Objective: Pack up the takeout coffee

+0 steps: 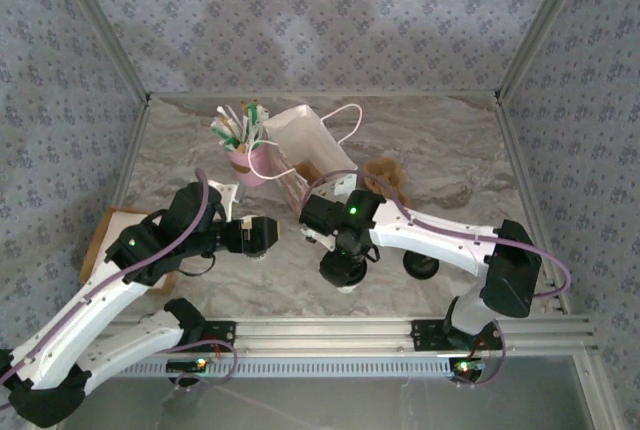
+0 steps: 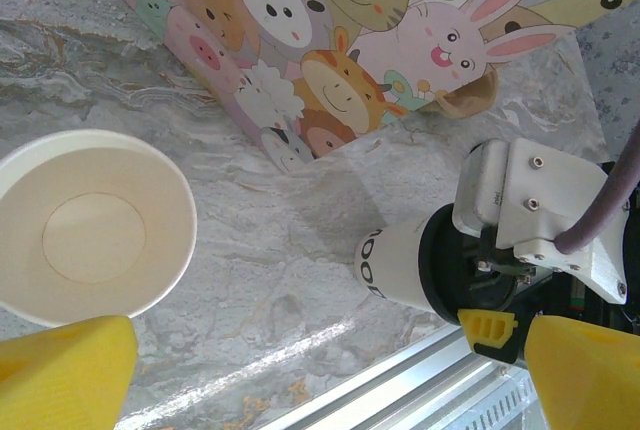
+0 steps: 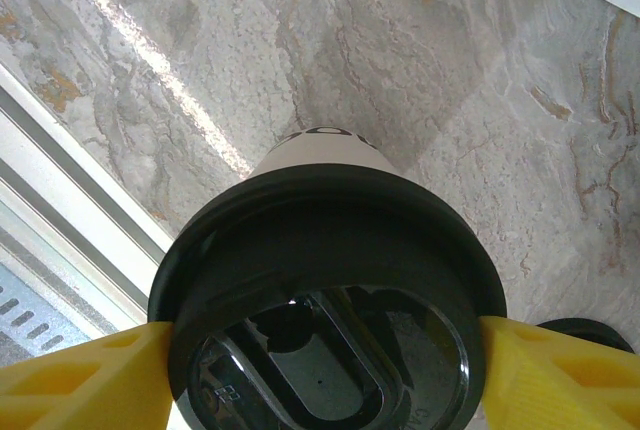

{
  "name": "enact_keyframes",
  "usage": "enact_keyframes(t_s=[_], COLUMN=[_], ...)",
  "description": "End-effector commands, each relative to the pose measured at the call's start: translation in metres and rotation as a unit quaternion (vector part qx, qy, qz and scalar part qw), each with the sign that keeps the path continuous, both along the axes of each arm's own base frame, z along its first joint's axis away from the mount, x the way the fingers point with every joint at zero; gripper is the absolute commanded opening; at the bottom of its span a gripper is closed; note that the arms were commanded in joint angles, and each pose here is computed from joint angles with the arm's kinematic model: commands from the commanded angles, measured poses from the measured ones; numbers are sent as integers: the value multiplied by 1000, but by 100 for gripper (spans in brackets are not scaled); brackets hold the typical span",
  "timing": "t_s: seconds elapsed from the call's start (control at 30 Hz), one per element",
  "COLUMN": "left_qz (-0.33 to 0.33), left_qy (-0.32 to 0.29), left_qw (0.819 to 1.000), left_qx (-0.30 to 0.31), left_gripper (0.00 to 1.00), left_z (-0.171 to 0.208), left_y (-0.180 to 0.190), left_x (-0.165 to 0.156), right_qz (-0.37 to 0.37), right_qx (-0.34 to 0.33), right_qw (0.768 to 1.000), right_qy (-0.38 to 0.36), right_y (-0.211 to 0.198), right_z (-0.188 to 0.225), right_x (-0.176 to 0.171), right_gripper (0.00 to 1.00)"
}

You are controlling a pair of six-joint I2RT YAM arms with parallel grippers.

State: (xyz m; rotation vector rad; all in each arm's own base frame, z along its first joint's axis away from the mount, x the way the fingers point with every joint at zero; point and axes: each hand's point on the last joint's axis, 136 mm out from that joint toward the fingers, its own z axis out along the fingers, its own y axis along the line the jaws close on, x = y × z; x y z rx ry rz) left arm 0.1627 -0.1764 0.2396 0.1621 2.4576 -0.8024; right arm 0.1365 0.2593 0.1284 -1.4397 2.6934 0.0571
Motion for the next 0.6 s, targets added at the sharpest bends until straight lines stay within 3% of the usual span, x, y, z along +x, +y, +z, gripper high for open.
enact_keyframes(t_s=[0.0,0.2,0.57], left_qz=[1,2,39], left_qy=[-33,-36,-80], left_qw=[999,999,996], left_qx=[-15,-16,-13], left_gripper=[99,100,99], left_z=[21,24,48], left_y=[-1,-1,14], left_x=[4,5,13], right_qz=[2,3,3], right_qx=[-11,-8,2], right_qw=[1000,1000,1000], right_qy=[10,7,-3], right_y=[-8,-7,-6], right_z=[-5,-3,4], right_x=[-4,-4,-2], right_gripper=[78,79,71])
